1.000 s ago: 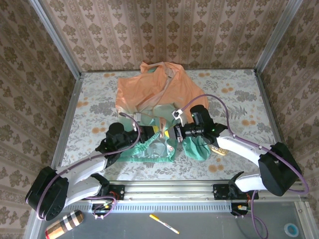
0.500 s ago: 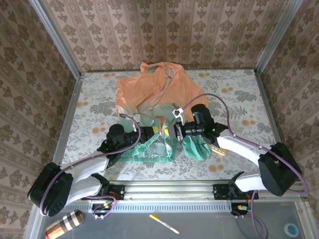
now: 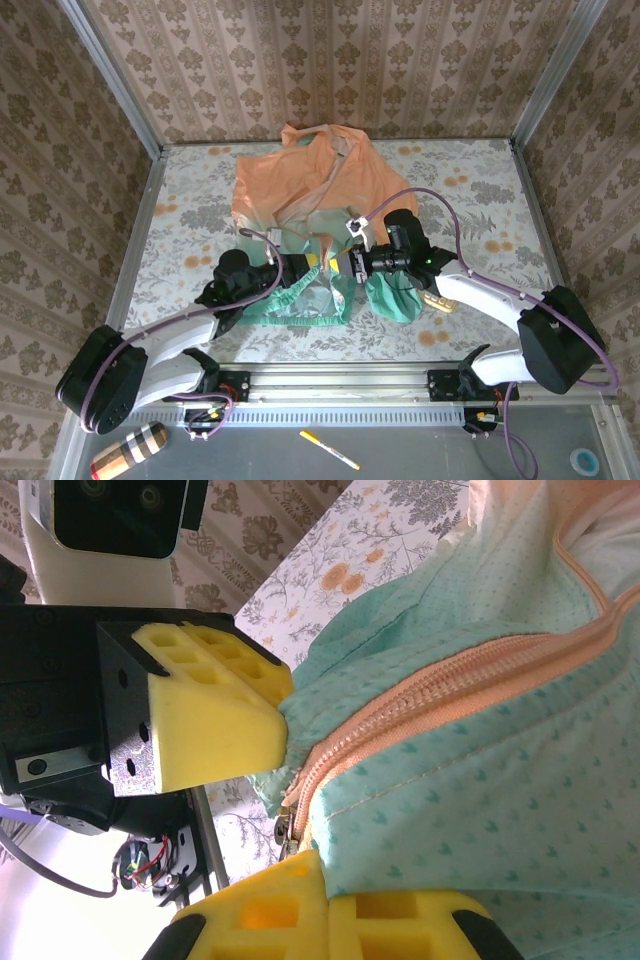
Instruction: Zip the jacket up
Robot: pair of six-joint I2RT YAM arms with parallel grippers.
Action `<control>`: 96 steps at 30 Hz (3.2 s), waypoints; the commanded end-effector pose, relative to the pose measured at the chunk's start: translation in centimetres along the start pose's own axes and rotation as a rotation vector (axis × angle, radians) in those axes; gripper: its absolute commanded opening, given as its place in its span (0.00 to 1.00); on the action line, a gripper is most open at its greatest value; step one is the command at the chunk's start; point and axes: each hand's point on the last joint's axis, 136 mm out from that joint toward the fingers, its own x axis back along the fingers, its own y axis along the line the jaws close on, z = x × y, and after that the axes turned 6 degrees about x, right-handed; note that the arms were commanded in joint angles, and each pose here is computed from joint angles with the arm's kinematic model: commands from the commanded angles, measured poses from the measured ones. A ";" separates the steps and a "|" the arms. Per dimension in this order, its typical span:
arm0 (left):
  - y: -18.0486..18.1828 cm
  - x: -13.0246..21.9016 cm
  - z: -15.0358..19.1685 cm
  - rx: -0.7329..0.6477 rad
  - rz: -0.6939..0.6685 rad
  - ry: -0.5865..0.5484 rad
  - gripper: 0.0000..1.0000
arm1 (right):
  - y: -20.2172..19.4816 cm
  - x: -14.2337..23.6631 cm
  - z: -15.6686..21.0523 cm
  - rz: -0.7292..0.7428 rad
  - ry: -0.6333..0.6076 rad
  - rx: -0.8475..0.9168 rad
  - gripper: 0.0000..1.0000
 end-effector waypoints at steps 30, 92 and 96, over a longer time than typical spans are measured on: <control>-1.1 -0.1 -0.9 -0.022 0.044 -0.071 0.00 | -0.6 0.1 -0.9 -0.004 -0.040 -0.068 0.00; -0.3 0.7 2.6 -0.095 -0.060 0.118 0.46 | -3.7 -0.5 0.8 -0.045 -0.007 -0.445 0.00; -0.2 0.9 1.8 -0.032 -0.053 0.067 0.54 | -3.7 -0.6 1.1 -0.054 0.005 -0.445 0.00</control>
